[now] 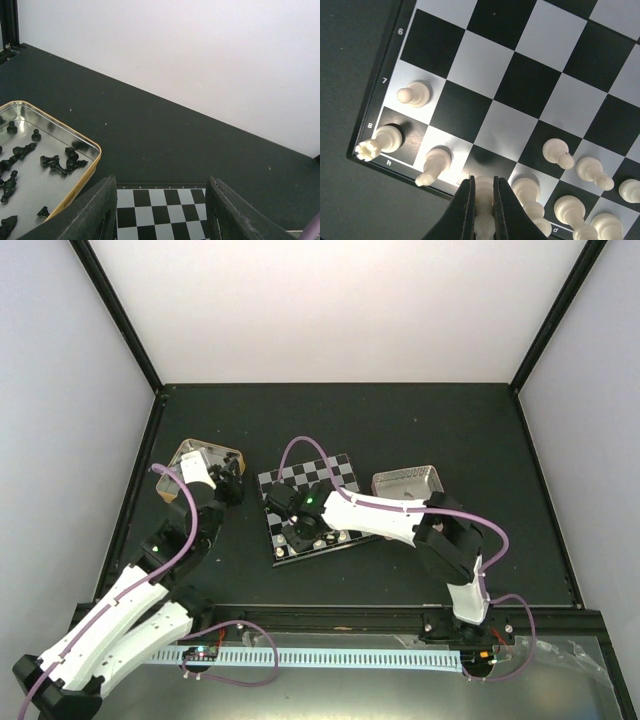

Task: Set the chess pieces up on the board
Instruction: Place the chess piece on the chessboard.

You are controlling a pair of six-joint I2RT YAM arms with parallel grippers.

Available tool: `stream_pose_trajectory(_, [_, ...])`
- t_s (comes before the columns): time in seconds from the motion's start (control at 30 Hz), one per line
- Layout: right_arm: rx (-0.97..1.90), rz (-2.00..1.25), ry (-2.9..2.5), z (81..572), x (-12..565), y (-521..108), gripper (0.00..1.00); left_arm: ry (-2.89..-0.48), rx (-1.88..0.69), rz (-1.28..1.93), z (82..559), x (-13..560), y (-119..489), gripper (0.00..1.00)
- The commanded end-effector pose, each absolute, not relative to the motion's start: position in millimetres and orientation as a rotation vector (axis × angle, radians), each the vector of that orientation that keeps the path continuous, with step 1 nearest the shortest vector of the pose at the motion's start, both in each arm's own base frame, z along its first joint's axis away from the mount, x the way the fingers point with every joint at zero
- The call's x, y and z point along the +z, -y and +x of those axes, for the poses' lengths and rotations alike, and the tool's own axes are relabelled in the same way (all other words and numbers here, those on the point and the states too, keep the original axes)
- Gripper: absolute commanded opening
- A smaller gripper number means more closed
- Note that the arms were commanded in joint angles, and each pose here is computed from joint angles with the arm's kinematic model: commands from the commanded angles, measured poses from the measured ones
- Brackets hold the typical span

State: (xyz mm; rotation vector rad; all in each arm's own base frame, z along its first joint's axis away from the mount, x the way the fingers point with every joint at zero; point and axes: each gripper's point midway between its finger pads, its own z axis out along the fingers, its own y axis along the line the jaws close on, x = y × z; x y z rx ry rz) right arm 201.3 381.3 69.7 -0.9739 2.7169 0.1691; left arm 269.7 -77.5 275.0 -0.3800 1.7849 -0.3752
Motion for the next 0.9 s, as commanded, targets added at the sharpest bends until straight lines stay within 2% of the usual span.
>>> stream_pose_trajectory(0.0, [0.125, -1.007, -2.718, 201, 61, -379, 0.04, -1.782, -0.357, -0.419, 269, 271, 70, 0.51])
stream_pose_trajectory(0.5, [0.083, -1.016, -2.755, 198, 34, -379, 0.06, -1.795, -0.350, -0.414, 268, 268, 70, 0.51])
stream_pose_trajectory(0.87, [0.097, -0.986, -2.732, 201, 50, -379, 0.25, -1.800, -0.351, -0.410, 269, 267, 70, 0.51])
